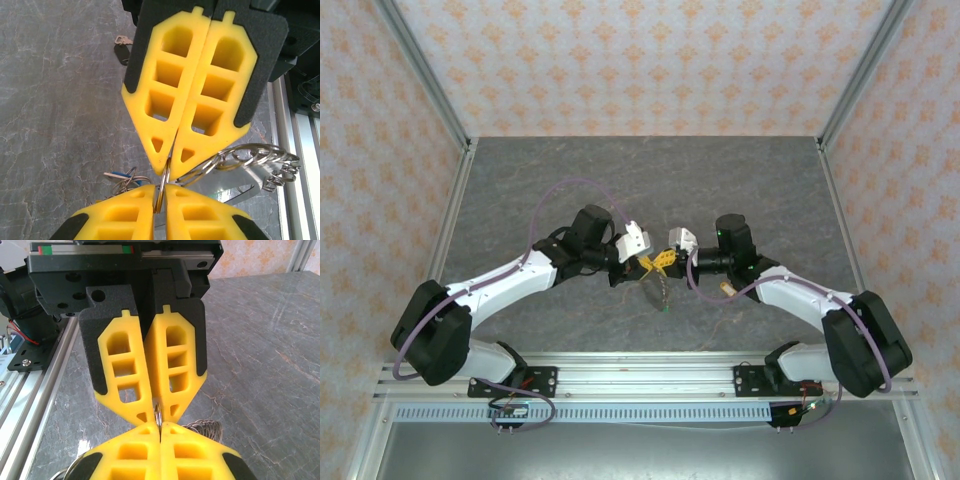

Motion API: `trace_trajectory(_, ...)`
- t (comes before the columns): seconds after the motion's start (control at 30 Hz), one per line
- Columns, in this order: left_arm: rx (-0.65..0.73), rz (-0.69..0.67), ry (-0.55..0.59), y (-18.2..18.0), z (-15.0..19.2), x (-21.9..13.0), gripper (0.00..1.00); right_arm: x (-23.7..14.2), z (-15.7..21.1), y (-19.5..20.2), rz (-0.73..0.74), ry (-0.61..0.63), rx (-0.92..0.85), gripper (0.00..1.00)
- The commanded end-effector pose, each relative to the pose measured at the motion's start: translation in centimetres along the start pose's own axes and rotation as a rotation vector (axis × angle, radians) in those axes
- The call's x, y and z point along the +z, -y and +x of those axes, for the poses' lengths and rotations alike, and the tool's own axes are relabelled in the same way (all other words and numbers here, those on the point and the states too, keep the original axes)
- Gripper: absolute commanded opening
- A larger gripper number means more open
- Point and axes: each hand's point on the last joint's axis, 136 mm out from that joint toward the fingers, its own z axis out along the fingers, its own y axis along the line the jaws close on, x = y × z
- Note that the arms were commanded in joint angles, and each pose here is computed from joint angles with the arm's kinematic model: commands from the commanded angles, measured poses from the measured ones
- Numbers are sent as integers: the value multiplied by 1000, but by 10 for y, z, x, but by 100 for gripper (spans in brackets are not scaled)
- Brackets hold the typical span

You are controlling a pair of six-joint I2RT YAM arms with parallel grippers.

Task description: Put the keys on the keyring

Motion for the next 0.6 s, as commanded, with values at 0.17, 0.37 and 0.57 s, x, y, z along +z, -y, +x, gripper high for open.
trace_trajectory(0.17,38,19,40,5,-12,-8,3,-1,-15,-1,-35,55,-44,0)
trace_trajectory(0.37,27,28,45,4,-15,-6,14,0,-18,-3,-56,65,-38,0)
trace_trajectory(0.57,30,32,44,4,-15,-5,9,0,-20,-2,-59,72,-35,0)
